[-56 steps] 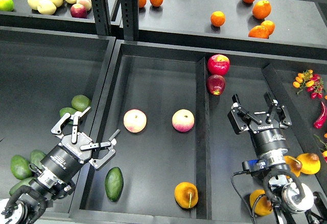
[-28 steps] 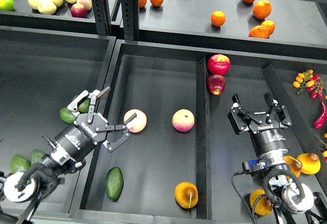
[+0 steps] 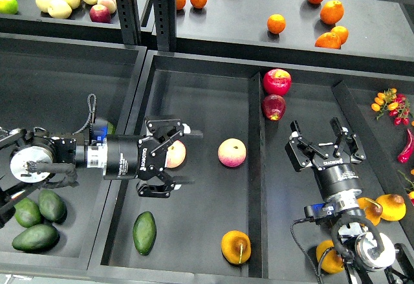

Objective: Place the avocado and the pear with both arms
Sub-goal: 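Swing the left gripper over the dark green avocado in the middle bin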

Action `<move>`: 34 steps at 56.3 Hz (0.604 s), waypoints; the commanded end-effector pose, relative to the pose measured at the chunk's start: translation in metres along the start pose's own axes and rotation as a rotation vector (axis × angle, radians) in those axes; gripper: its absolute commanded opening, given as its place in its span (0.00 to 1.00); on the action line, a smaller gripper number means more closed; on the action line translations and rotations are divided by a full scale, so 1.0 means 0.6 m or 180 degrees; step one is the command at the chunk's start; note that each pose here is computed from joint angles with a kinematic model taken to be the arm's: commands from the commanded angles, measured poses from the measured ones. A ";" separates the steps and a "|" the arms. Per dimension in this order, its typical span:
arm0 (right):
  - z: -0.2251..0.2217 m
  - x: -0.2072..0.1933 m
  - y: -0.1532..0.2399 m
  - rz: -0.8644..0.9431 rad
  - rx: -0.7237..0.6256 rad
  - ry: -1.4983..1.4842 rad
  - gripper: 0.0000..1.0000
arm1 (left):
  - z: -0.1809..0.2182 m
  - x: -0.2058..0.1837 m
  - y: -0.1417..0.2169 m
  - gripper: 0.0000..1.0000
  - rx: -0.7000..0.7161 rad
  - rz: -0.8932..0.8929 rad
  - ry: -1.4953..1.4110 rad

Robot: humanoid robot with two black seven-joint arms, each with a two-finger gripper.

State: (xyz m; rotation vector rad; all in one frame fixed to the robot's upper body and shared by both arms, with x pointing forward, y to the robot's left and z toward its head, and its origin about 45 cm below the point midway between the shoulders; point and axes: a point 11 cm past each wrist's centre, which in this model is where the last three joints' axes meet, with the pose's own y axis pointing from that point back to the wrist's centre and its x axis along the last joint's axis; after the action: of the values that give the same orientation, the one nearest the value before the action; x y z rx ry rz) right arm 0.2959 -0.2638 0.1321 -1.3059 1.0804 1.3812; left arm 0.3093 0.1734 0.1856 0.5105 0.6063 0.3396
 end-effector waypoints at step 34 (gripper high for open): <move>0.008 0.003 0.000 0.0023 -0.0046 -0.0006 1.00 | -0.091 -0.006 -0.078 0.99 0.2021 -0.0052 -0.0944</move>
State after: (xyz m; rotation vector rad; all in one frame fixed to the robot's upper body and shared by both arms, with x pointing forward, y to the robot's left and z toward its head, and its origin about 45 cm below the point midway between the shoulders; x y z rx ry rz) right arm 0.2955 -0.2591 0.1309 -1.3126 1.0763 1.3970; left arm 0.2753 0.1660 0.1279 1.1335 0.4398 0.0511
